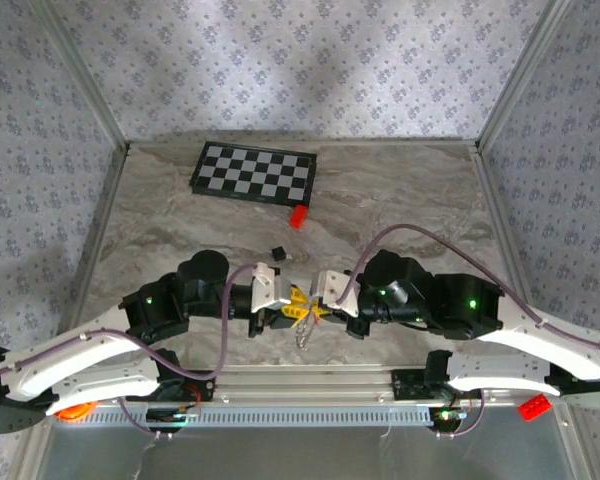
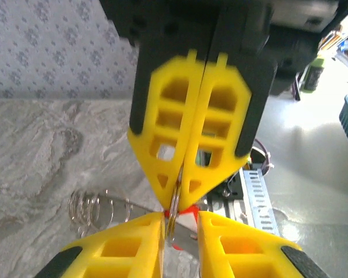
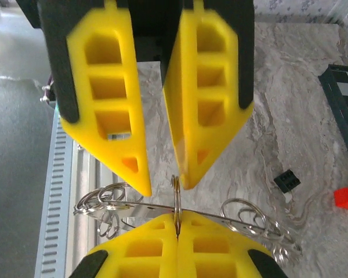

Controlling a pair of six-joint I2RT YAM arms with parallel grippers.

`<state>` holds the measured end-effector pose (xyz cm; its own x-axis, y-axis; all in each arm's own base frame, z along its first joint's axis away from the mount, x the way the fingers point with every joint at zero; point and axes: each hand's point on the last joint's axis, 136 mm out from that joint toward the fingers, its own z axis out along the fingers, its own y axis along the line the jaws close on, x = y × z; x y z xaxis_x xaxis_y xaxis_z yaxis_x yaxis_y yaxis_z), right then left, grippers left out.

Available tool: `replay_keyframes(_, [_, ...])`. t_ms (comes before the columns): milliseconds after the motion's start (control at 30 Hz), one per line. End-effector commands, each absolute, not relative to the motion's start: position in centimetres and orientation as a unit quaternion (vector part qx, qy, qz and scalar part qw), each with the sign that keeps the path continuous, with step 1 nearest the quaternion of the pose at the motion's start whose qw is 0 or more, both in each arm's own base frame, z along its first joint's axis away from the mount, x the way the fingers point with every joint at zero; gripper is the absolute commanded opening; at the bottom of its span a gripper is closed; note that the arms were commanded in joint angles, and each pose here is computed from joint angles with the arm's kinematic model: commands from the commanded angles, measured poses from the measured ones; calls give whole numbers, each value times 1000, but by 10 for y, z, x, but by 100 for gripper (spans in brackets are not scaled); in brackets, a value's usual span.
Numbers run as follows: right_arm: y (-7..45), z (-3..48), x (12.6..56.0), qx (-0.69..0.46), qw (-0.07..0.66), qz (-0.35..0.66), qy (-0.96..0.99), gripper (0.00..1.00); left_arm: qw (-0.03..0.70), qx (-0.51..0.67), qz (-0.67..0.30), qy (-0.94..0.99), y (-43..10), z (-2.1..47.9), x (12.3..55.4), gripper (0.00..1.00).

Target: Put the keys on the keyring

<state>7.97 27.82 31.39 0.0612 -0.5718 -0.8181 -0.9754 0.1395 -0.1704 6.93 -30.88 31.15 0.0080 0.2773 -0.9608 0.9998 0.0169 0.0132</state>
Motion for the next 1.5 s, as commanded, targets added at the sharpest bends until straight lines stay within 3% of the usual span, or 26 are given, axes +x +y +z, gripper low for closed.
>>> replay_keyframes(0, [269,324,79,-622,404,227,631,0,433,577,-399,566,-307,312,71,21])
replay_keyframes(567, [277,314,74,-642,383,228,624,0,445,568,-412,556,-314,317,72,20])
replay_keyframes(700, [279,315,74,-641,385,232,623,0,444,569,-413,556,-317,317,73,15])
replay_keyframes(833, [279,317,70,-638,388,244,618,0,453,565,-415,551,-317,320,74,0])
replay_keyframes(1100, [277,322,68,-615,403,272,621,0,488,538,-442,527,-314,340,72,0])
replay_keyframes(1233, [277,315,70,-600,413,284,623,14,491,527,-471,509,-317,347,67,0])
replay_keyframes(1467, [270,320,75,-562,447,309,623,16,500,514,-507,478,-316,363,59,0])
